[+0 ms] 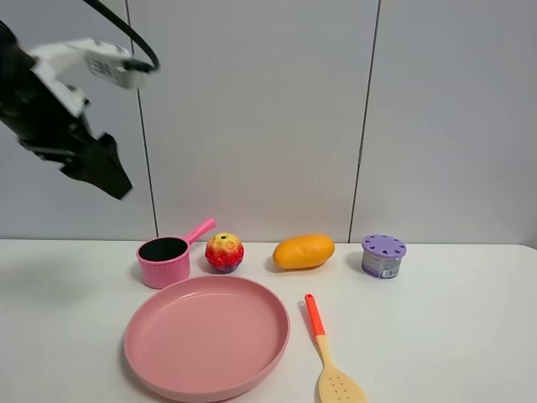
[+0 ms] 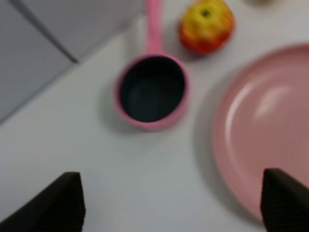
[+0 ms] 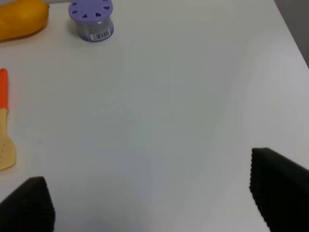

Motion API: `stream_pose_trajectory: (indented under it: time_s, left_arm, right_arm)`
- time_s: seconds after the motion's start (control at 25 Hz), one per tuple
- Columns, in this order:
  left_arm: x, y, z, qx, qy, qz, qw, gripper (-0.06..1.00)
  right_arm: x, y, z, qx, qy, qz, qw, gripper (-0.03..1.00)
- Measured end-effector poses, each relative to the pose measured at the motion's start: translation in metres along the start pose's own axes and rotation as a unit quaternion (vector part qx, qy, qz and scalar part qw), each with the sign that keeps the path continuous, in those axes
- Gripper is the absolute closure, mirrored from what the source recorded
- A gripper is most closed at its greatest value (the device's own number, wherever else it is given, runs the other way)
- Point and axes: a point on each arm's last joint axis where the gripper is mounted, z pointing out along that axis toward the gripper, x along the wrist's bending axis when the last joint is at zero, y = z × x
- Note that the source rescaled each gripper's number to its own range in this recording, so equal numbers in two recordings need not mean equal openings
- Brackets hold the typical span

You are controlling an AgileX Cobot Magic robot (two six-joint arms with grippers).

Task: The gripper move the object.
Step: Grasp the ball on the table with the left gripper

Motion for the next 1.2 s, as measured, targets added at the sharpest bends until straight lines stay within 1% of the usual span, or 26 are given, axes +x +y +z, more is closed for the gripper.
stream_pose_trajectory:
  time_s: [0.04, 0.08, 0.2, 0.24, 0.32, 0.4, 0.44, 0.48, 0.64, 0.72, 0.84, 1.04, 1.2]
  left_arm:
    - [-0.008, 0.005, 0.014, 0.008, -0.014, 0.012, 1.000, 0.54]
    - [-0.016, 0.010, 0.026, 0.014, -0.025, 0.025, 0.999, 0.52]
    - [-0.034, 0.029, 0.048, 0.009, -0.041, 0.061, 0.997, 0.34]
    - [-0.039, 0.034, 0.053, 0.004, -0.043, 0.072, 0.996, 0.25]
    - [-0.046, 0.044, 0.064, -0.011, -0.041, 0.086, 0.995, 0.12]
    - [-0.048, 0.052, 0.073, -0.024, -0.035, 0.093, 0.995, 0.02]
    - [-0.048, 0.057, 0.079, -0.032, -0.030, 0.092, 0.995, 0.00]
    - [-0.047, 0.061, 0.084, -0.040, -0.026, 0.085, 0.995, -0.02]
    - [-0.041, 0.077, 0.106, -0.051, -0.017, 0.031, 0.998, -0.04]
    - [-0.039, 0.083, 0.117, -0.044, -0.019, 0.013, 0.999, -0.05]
    - [-0.040, 0.085, 0.137, -0.023, -0.026, 0.009, 0.999, -0.05]
    - [-0.044, 0.071, 0.175, 0.013, -0.032, 0.019, 0.999, -0.05]
    - [-0.044, 0.064, 0.192, 0.012, -0.025, 0.036, 0.999, -0.05]
  right_arm:
    - [0.000, 0.000, 0.000, 0.000, 0.000, 0.000, 1.000, -0.03]
    - [0.000, 0.000, 0.000, 0.000, 0.000, 0.000, 1.000, -0.03]
    - [0.000, 0.000, 0.000, 0.000, 0.000, 0.000, 1.000, -0.03]
    - [0.000, 0.000, 0.000, 0.000, 0.000, 0.000, 1.000, -0.03]
    - [0.000, 0.000, 0.000, 0.000, 0.000, 0.000, 1.000, -0.03]
    - [0.000, 0.000, 0.000, 0.000, 0.000, 0.000, 1.000, -0.03]
    - [0.000, 0.000, 0.000, 0.000, 0.000, 0.000, 1.000, -0.03]
    - [0.000, 0.000, 0.000, 0.000, 0.000, 0.000, 1.000, -0.03]
    - [0.000, 0.000, 0.000, 0.000, 0.000, 0.000, 1.000, -0.03]
    - [0.000, 0.000, 0.000, 0.000, 0.000, 0.000, 1.000, -0.03]
    - [0.000, 0.000, 0.000, 0.000, 0.000, 0.000, 1.000, -0.03]
    - [0.000, 0.000, 0.000, 0.000, 0.000, 0.000, 1.000, -0.03]
    - [0.000, 0.000, 0.000, 0.000, 0.000, 0.000, 1.000, -0.03]
